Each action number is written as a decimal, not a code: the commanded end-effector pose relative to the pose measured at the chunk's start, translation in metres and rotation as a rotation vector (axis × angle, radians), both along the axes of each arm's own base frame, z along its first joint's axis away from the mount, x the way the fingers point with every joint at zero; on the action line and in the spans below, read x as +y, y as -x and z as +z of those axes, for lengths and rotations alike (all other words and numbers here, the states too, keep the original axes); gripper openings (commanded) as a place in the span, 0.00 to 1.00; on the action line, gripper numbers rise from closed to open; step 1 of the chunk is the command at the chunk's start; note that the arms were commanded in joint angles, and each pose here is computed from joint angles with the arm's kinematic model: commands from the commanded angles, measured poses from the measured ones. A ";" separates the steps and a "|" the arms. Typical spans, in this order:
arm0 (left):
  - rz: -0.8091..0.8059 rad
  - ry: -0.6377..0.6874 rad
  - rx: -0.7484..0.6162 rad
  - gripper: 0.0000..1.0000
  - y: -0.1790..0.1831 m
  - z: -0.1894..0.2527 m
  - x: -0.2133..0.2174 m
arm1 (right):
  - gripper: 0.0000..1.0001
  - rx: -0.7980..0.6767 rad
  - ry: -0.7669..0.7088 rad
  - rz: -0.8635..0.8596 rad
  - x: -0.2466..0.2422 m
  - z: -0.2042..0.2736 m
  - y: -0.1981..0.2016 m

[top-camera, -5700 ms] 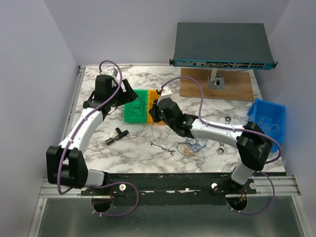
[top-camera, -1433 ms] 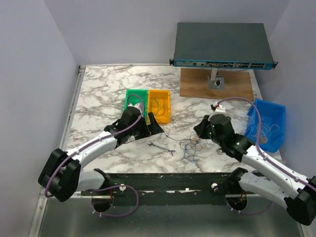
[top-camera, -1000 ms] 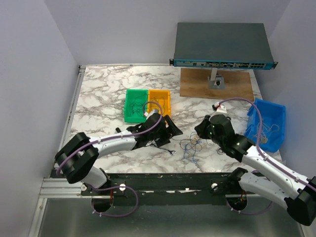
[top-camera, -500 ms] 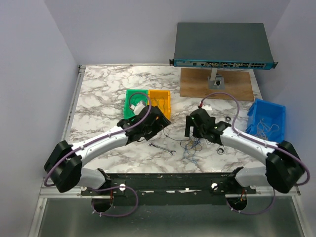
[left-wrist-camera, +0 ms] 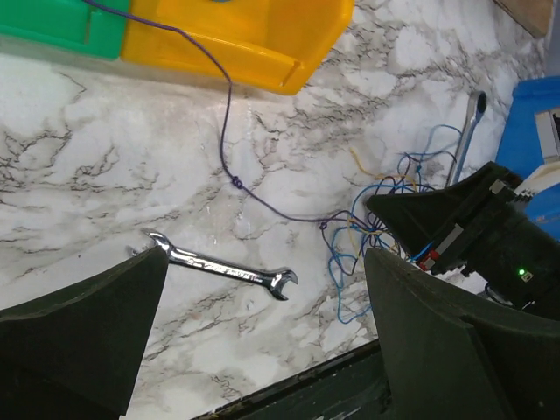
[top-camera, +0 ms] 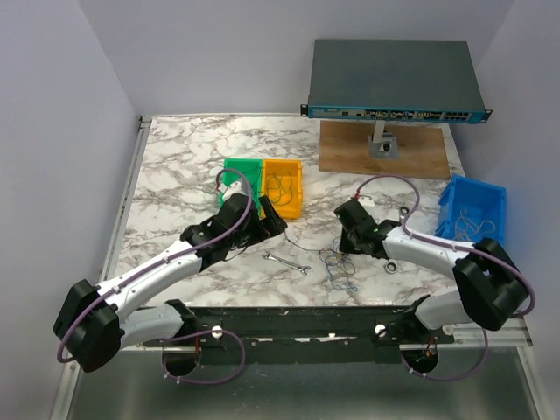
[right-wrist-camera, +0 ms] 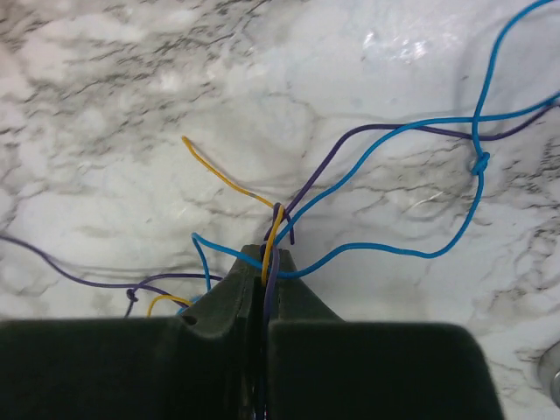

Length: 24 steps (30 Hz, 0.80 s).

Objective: Untangle the cables

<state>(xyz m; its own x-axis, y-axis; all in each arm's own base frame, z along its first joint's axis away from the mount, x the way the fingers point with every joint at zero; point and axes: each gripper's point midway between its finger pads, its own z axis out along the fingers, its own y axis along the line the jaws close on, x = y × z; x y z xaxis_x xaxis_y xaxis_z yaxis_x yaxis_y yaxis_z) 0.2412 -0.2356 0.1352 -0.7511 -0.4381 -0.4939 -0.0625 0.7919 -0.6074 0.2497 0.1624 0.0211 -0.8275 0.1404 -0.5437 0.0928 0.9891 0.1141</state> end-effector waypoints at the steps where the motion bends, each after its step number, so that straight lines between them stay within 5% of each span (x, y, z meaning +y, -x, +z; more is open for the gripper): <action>1: -0.159 0.065 -0.100 0.98 0.010 0.015 -0.015 | 0.01 -0.032 -0.221 0.081 0.033 0.033 0.009; 9: -0.224 0.284 -0.067 0.99 0.024 0.020 -0.039 | 0.01 -0.168 -0.428 0.149 0.062 0.117 0.001; 18: -0.060 0.644 0.078 0.97 0.024 0.021 -0.052 | 0.01 -0.186 -0.473 0.141 0.068 0.133 -0.002; 24: 0.061 0.699 0.172 0.94 0.021 0.003 -0.054 | 0.01 -0.204 -0.489 0.139 0.069 0.138 -0.003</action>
